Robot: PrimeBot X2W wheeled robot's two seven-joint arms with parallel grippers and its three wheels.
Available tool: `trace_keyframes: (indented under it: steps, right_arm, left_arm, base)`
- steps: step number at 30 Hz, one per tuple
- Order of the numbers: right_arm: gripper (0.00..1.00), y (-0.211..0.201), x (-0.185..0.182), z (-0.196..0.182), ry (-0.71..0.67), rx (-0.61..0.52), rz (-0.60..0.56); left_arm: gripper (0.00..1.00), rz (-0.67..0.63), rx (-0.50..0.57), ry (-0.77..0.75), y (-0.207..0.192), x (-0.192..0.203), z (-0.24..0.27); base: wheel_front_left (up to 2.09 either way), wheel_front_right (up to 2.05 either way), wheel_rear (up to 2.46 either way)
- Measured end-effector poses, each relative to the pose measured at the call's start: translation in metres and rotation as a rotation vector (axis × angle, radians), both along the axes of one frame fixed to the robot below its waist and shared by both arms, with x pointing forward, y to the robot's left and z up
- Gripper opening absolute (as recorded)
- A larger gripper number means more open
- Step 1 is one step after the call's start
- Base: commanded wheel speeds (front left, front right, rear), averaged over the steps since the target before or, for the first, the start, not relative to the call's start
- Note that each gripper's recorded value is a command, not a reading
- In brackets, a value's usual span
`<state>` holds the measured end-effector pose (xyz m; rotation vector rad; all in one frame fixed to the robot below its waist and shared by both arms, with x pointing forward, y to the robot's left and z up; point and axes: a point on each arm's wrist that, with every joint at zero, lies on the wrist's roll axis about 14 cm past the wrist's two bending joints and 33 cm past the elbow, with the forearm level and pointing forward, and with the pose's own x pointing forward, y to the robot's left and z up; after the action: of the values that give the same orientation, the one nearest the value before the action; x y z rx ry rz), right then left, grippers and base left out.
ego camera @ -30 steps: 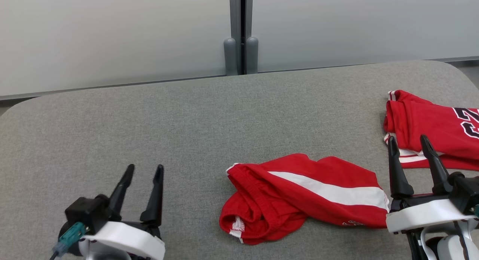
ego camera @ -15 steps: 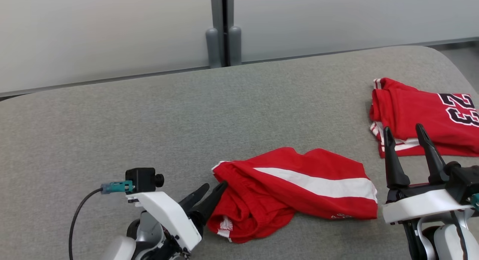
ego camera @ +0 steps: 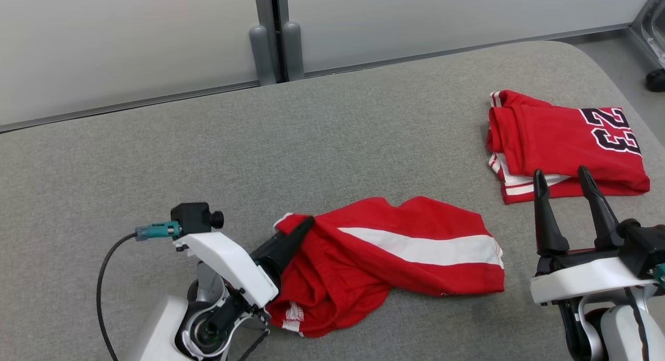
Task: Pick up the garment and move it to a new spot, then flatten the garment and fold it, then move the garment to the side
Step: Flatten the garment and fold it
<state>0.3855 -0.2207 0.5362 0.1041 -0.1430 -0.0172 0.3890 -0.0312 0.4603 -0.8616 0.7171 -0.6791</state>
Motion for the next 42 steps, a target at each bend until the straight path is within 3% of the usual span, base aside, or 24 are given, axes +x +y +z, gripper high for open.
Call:
trace_keyframes:
  steps: [1,4,12,18,24,30,33,37,38,39,40,42]
  right_arm:
    - [1.00,0.000,0.000,0.001,-0.003,0.001,0.000]
    - [1.00,0.005,0.001,0.002,-0.007,0.007,0.012]
    - [1.00,0.016,0.006,0.004,-0.021,0.019,0.042]
    - [1.00,0.017,0.008,0.005,-0.026,0.020,0.047]
    - [1.00,0.021,0.010,0.005,-0.026,0.020,0.060]
    - [1.00,0.031,0.018,0.003,-0.012,0.016,0.096]
    - [1.00,0.036,0.023,0.003,-0.011,0.009,0.115]
    - [1.00,0.042,0.025,0.005,-0.009,0.004,0.134]
    - [1.00,0.042,0.025,0.006,-0.009,0.003,0.137]
    - [1.00,0.043,0.025,0.007,-0.012,0.002,0.140]
    - [1.00,0.044,0.024,0.008,-0.013,0.001,0.142]
    - [1.00,0.044,0.023,0.008,-0.007,-0.002,0.146]
  left_arm:
    - [0.00,0.010,-0.011,-0.009,0.001,0.003,0.004]
    - [0.00,0.025,-0.028,-0.042,0.004,0.010,0.016]
    - [0.00,-0.007,0.059,-0.278,0.008,0.032,0.062]
    - [0.00,-0.151,0.086,-0.369,-0.008,-0.002,0.081]
    - [0.00,-0.276,0.174,-0.288,0.005,-0.068,0.043]
    - [0.00,-0.293,0.308,-0.181,0.038,-0.112,-0.001]
    - [0.00,-0.283,0.424,-0.160,0.059,-0.119,-0.023]
    - [0.00,-0.233,0.490,-0.128,0.074,-0.121,-0.046]
    - [0.09,-0.218,0.484,-0.119,0.074,-0.121,-0.048]
    - [0.47,-0.208,0.480,-0.117,0.073,-0.121,-0.050]
    - [1.00,-0.203,0.480,-0.119,0.073,-0.121,-0.052]
    - [1.00,-0.179,0.470,-0.122,0.072,-0.119,-0.052]
  base:
    - [0.00,0.00,0.00]
    - [0.00,0.00,0.00]
    - [0.00,0.00,0.00]
    - [0.00,0.00,0.00]
    - [0.00,0.00,0.00]
    - [0.00,0.00,0.00]
    - [0.00,0.00,0.00]
    - [0.00,0.00,0.00]
    - [0.00,0.00,0.00]
    - [0.00,0.00,0.00]
    - [0.00,0.00,0.00]
    - [0.00,0.00,0.00]
